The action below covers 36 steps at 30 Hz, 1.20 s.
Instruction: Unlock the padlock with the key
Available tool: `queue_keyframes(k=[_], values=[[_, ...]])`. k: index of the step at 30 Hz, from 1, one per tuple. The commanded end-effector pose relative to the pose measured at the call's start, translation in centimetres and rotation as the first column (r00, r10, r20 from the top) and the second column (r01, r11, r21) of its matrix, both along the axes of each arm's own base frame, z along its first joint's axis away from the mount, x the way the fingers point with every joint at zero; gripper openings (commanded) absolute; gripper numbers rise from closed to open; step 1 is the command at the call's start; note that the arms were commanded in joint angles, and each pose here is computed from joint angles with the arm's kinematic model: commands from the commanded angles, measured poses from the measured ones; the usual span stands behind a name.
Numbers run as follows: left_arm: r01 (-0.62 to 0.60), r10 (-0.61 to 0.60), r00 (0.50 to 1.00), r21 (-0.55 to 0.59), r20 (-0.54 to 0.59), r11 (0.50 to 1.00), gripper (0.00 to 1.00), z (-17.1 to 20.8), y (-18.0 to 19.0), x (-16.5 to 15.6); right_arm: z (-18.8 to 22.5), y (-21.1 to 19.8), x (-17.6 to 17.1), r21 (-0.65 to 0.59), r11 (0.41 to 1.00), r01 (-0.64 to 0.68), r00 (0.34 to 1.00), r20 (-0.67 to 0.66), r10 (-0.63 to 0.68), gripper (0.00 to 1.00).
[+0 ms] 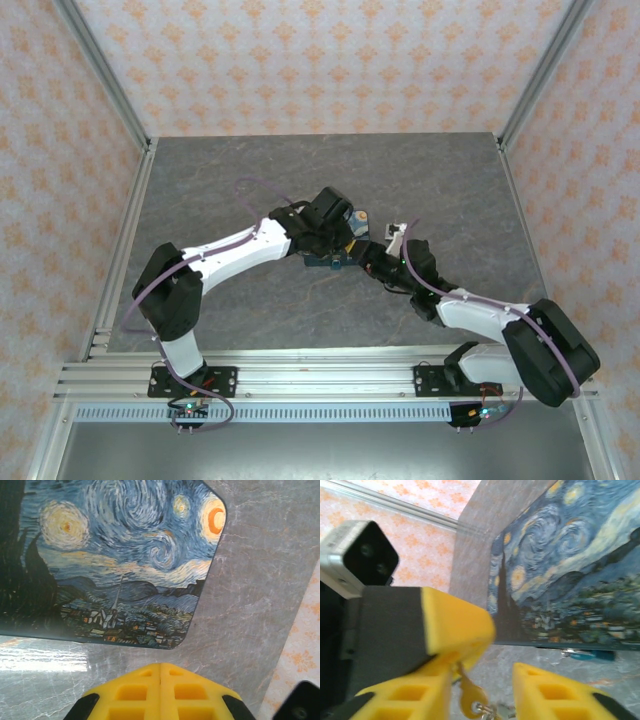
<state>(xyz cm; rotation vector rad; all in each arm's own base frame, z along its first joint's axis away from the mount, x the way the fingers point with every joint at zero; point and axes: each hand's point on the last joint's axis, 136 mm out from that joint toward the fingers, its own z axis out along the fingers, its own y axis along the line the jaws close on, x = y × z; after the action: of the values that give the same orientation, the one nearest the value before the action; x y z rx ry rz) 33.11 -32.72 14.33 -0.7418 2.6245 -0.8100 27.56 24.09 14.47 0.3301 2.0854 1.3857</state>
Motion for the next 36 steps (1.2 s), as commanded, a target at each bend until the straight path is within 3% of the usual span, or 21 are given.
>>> queue_keyframes(k=[1,9,14,25,36], values=[[-0.008,0.009,0.999,-0.007,0.049,1.000,0.00,0.9,0.3,0.0,2.6,-0.4,0.0,0.037,0.999,0.012,0.997,0.079,-0.015,0.46],[-0.005,0.006,0.995,-0.007,0.098,1.000,0.00,0.9,0.9,0.4,4.5,-3.3,0.1,0.068,0.996,0.065,0.992,0.103,-0.072,0.48],[0.003,0.003,0.977,-0.027,0.212,1.000,0.00,2.1,1.3,1.3,5.3,-4.3,0.1,0.096,0.992,0.087,0.990,0.101,-0.096,0.48],[0.089,0.037,0.867,-0.228,0.496,0.970,0.00,7.8,1.3,3.7,8.7,-2.9,2.1,0.254,0.965,0.064,0.992,0.092,-0.090,0.46],[0.110,0.161,0.779,-0.385,0.606,0.916,0.00,11.7,2.3,4.5,11.7,-1.6,4.4,0.317,0.948,0.037,0.986,0.140,-0.085,0.44]])
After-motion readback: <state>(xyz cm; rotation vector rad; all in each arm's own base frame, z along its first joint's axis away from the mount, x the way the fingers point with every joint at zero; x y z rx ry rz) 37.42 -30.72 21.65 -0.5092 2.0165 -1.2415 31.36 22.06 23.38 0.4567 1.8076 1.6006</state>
